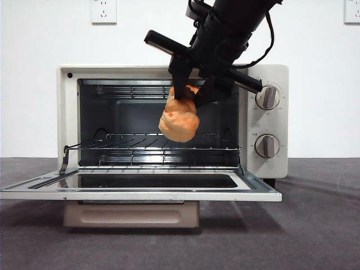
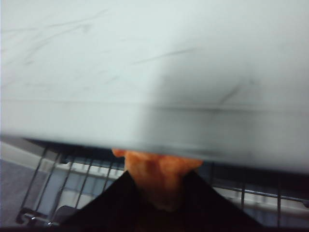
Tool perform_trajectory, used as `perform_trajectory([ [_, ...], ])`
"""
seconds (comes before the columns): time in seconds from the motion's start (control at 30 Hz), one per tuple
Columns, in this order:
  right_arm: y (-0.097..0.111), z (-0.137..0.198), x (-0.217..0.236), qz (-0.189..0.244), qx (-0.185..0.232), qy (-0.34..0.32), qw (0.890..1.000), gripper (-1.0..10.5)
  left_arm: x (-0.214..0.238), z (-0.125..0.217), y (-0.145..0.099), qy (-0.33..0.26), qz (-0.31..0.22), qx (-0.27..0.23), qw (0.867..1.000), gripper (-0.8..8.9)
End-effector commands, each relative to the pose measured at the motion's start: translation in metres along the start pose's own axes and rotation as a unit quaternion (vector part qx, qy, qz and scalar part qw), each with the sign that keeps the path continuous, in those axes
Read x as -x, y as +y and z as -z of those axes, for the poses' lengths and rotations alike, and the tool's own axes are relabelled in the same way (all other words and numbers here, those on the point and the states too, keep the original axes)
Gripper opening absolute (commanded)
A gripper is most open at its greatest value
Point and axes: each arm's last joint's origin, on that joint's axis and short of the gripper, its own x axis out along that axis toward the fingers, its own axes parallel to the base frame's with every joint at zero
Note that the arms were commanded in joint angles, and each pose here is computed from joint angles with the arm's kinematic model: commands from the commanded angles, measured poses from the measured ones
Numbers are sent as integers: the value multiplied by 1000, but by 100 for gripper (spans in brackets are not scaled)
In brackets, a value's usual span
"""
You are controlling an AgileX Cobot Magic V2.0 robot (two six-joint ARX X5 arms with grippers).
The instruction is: The left arm flap open the oven, the right arm pick bread and place it into oven, the left arm flap close the oven
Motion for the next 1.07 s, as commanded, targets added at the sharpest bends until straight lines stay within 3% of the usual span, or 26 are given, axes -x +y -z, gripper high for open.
perform_trajectory([
  [0.03,1,5,-7,4,-5,5,1000,99,2,-3,-2,-5,4,-1,1000,17],
  [0.27,1,6,-9,7,-5,4,1000,122,2,-3,-1,-4,4,-1,1000,17],
  [0.47,1,6,-9,17,-3,-3,1000,377,2,-3,-1,-4,4,-1,1000,19],
  [0.57,1,6,-9,17,-2,-3,1000,444,2,-3,-1,-4,4,-1,1000,19],
  [0.87,6,4,2,-14,3,14,1000,451,2,-3,-1,-4,1,-5,1000,19],
  [1.07,15,1,37,-41,17,41,998,450,2,0,3,-3,-61,-6,998,18],
])
